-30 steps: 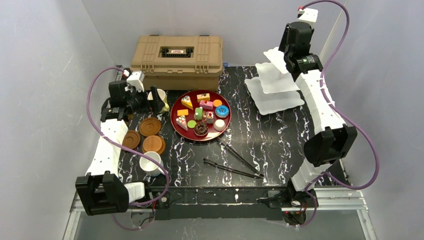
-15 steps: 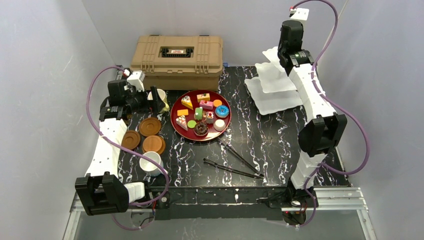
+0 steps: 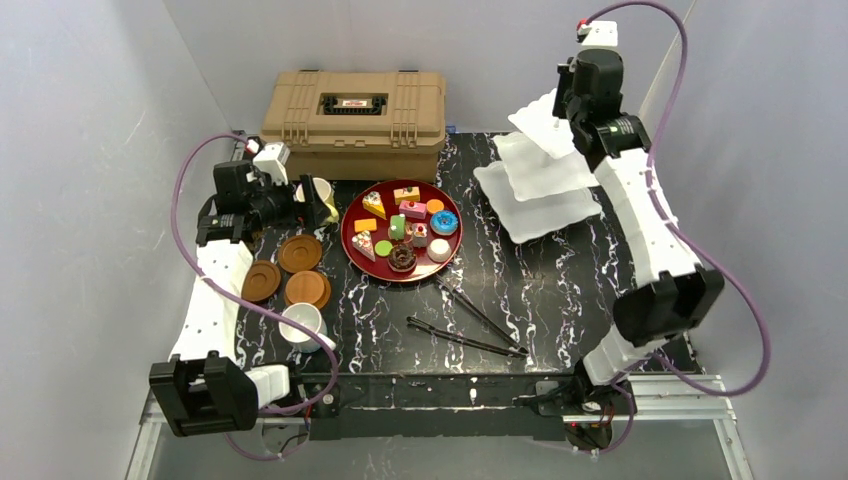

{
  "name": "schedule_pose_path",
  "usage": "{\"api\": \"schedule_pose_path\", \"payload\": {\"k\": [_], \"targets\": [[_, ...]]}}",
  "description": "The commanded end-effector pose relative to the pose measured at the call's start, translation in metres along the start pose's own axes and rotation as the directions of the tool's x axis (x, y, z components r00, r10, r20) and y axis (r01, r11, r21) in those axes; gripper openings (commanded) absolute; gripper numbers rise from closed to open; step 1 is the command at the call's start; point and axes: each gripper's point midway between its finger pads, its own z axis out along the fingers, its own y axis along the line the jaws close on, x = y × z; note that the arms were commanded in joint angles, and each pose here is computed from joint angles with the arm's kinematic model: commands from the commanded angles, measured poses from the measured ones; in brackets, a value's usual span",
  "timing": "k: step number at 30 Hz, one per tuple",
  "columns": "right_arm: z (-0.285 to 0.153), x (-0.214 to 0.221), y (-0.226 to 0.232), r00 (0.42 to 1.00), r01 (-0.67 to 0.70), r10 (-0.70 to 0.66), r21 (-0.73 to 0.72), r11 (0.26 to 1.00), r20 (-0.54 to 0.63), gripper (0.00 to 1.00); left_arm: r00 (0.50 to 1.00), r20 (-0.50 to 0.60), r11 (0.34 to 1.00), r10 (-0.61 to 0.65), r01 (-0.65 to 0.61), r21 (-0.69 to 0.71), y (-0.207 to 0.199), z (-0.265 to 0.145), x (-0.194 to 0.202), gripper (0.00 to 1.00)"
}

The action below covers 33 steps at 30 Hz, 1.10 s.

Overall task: Serve the afternoon tea
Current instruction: Move the desert table to the center of the board.

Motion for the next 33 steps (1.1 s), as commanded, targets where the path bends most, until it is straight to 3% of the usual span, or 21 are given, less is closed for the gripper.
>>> {"api": "schedule_pose_path", "payload": {"k": [1,11,22,33], "targets": [[-0.072,-0.063,0.006,0.982,-0.036,0.063,-0.151,0.988,0.180,0.01,0.998,0.046,0.999,0.034,-0.035,0.024,-0.013,-0.021,-0.016,0.89],[-0.112,-0.037,0.011,0.987,0.058,-0.016,-0.265,0.963,0.160,0.01,0.998,0.054,0.998,0.045,-0.047,0.039,-0.020,-0.029,-0.012,0.89],[-0.141,-0.010,0.040,0.974,0.178,-0.087,-0.471,0.864,0.208,0.01,0.997,0.058,0.998,0.044,-0.047,0.051,-0.023,-0.032,-0.013,0.89],[-0.142,-0.002,0.029,0.966,0.235,-0.161,-0.428,0.873,0.203,0.01,0.999,0.027,0.998,0.030,-0.032,0.056,-0.021,-0.026,-0.005,0.89]]}}
